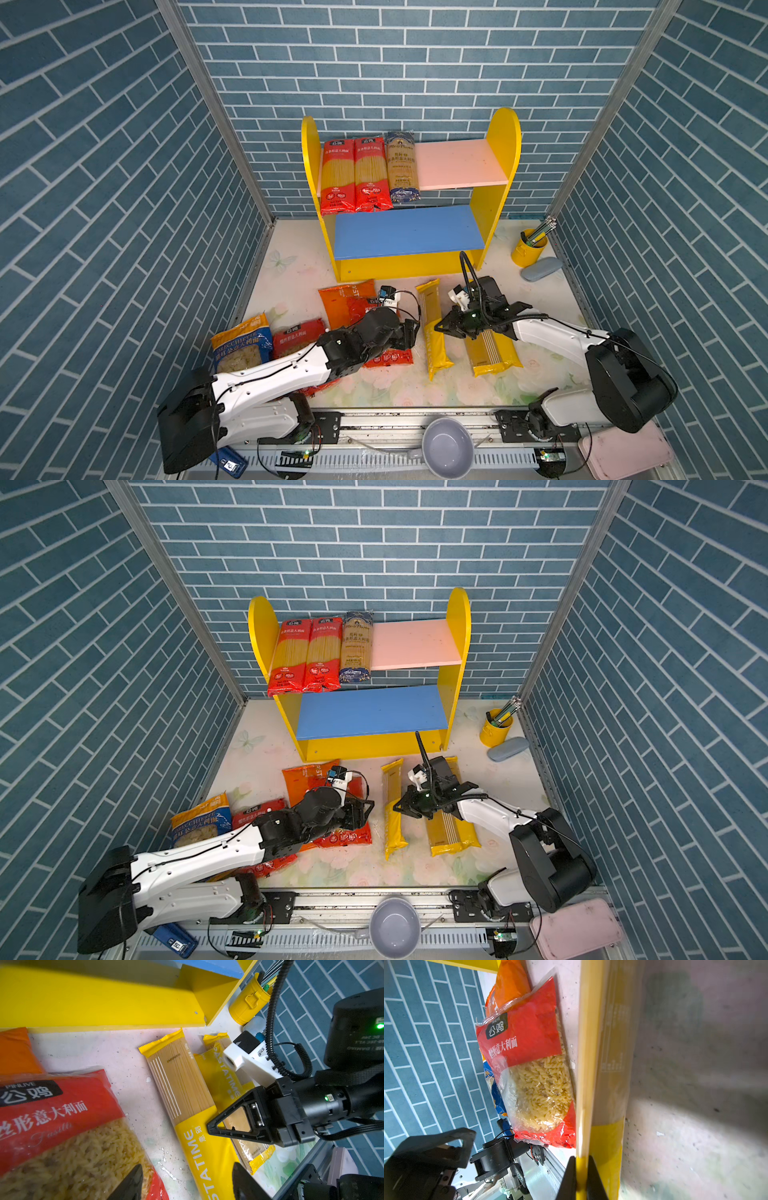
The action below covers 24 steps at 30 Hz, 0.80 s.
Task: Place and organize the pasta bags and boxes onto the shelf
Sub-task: 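Lift the PASTATIME pack upright with the right gripper while the left gripper approaches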
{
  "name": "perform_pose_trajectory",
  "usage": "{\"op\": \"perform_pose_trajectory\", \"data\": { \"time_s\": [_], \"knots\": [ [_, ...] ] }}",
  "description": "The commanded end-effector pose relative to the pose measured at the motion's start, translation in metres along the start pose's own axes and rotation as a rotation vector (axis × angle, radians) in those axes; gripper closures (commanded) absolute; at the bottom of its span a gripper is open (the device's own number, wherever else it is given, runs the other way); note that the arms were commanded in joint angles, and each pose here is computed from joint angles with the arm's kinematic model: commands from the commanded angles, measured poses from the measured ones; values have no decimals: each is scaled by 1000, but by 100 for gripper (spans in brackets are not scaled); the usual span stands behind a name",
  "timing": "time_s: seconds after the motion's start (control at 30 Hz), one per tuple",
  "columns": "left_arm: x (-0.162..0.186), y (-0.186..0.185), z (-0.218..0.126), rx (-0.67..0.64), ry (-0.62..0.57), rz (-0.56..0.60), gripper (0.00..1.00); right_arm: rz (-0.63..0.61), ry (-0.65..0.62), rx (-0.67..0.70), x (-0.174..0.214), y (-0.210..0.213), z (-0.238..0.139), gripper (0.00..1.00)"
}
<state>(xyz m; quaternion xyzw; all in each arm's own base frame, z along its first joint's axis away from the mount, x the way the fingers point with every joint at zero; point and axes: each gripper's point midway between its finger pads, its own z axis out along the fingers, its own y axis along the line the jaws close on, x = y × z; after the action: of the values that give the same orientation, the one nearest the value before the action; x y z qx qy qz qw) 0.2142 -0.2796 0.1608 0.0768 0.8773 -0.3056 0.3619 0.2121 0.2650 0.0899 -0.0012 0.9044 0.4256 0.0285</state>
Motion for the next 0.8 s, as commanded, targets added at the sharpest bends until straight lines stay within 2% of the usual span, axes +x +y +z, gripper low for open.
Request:
{"op": "perform_pose_trajectory", "data": {
  "time_s": [0.0,0.1,0.23,0.33,0.5,0.77],
  "knots": [
    [-3,7,-5,12,-17,-29,28,-95,-59,-76,-13,40,-21,100],
    [-12,11,-8,37,-53,-80,27,-110,-77,-73,-17,46,-25,100],
    [-14,12,-9,44,-63,-91,26,-129,-114,-103,-23,58,-32,100],
    [-14,10,-9,76,-72,-127,20,-161,-150,-143,-26,74,-43,100],
    [-33,7,-12,210,-135,-273,8,-248,-225,-212,-28,108,-70,100],
    [-66,-17,-11,368,-207,-350,1,-370,-301,-324,-25,165,-108,100]
  ]
}}
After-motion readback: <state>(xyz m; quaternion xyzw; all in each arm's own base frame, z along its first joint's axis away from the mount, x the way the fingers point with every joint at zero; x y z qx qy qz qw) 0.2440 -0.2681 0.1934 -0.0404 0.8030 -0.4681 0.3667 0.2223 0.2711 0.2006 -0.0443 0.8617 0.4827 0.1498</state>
